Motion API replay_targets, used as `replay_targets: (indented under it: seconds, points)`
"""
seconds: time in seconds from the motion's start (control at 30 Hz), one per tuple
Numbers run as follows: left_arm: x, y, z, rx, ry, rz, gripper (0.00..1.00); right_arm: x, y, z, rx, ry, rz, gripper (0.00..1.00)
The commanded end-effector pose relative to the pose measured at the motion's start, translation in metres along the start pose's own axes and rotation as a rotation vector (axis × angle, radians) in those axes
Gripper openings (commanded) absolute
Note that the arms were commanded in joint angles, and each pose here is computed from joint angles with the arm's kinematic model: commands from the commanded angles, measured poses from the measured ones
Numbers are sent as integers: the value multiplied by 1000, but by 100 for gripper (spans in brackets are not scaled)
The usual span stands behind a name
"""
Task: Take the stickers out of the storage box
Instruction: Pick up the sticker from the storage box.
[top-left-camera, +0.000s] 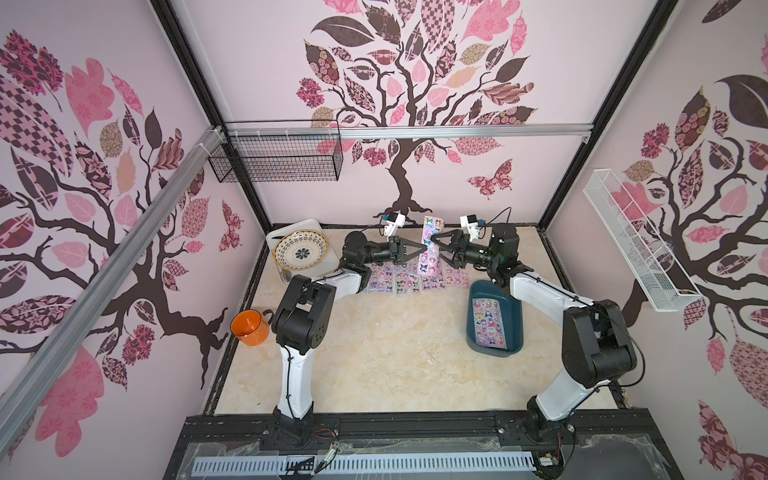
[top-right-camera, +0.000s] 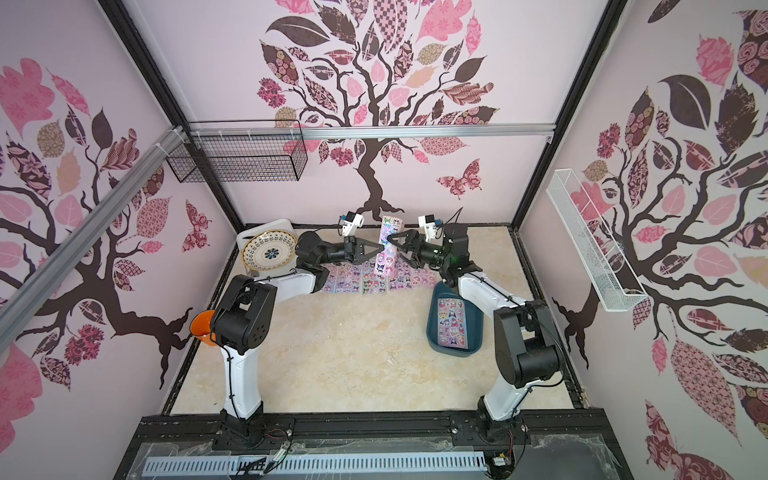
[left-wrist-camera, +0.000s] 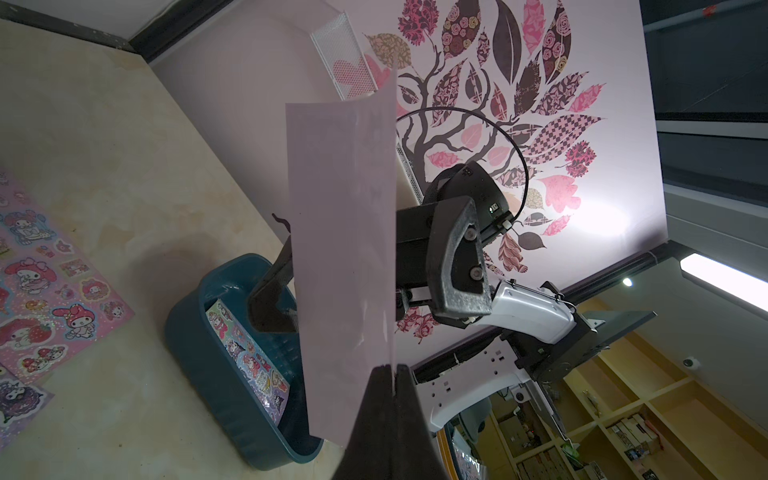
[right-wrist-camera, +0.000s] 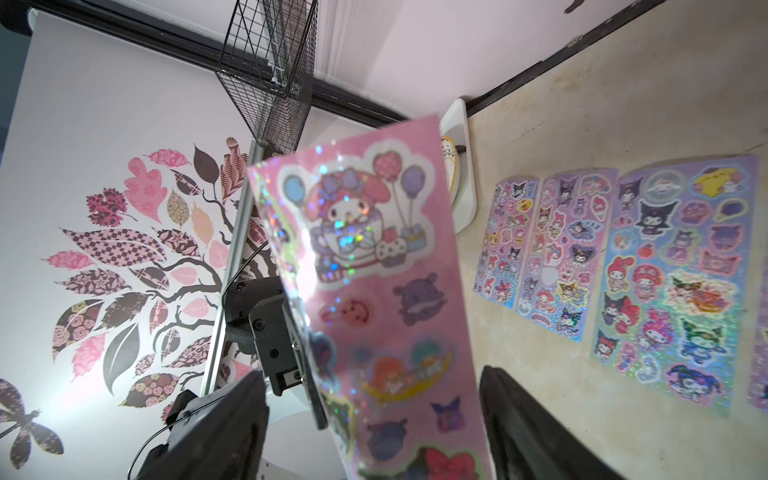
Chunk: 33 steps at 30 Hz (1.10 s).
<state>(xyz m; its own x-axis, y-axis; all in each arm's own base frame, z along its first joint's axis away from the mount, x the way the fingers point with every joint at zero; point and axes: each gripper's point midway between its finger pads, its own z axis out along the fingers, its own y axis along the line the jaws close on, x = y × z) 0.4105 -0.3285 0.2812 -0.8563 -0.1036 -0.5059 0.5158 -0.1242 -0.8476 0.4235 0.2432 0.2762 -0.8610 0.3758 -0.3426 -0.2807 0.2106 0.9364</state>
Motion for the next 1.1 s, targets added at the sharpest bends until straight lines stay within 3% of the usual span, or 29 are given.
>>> replay_targets:
  seconds: [0.0, 0.27, 0.63, 1.07]
  points:
    - [-4, 0, -1, 6, -16, 15, 0, -8, 30, 3, -98, 13, -45, 84]
    - [-1, 26, -11, -102, -27, 7, 0, -3, 54, -9, -87, 17, -94, 83]
    - [2, 29, -14, -169, -16, 34, 0, -1, 53, -14, -31, 14, -108, 78]
    - [3, 27, -16, -193, -14, 50, 0, 1, 22, -18, 151, 24, -119, 46]
